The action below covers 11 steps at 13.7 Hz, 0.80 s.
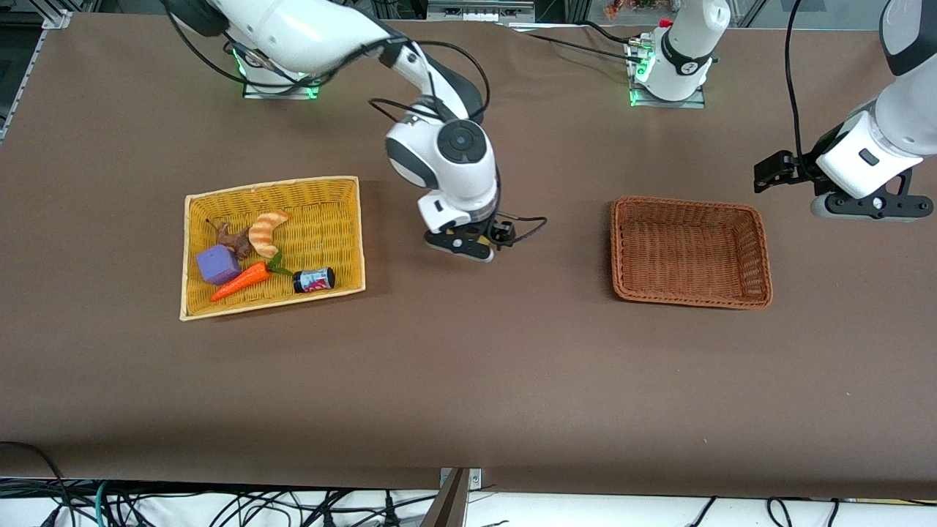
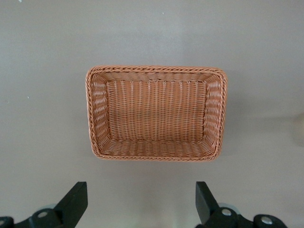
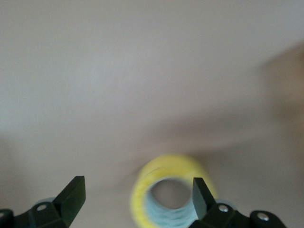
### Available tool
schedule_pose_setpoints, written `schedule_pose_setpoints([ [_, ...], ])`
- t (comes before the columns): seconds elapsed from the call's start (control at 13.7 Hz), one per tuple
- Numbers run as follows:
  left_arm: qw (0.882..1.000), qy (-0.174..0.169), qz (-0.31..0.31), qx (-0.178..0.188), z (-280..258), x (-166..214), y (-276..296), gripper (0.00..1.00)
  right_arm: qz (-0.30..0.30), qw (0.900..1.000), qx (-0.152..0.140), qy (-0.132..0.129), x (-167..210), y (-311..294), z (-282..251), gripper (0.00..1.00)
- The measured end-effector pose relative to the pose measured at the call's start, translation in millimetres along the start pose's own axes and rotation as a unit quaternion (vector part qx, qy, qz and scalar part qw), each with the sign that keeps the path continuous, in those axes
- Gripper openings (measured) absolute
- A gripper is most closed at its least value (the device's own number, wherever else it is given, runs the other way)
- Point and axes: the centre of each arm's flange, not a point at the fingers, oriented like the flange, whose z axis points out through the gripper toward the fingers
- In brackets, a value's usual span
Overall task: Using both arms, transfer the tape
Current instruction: 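Lift the tape roll and carry it toward the table middle, then set the tape down while the left gripper moves over the basket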
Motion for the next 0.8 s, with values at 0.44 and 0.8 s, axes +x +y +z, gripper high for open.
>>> schedule_pose_setpoints([
  [0.44,0.999,0.007,-0.011,-0.032,61,28,50,1.00,-0.120,0.988,-0.094,-0.015,169,230,-129,1.00],
  [0.8,0.997,0.026,-0.053,-0.044,113,21,181,1.00,-0.115,0.991,-0.002,-0.065,239,443,-184,1.00],
])
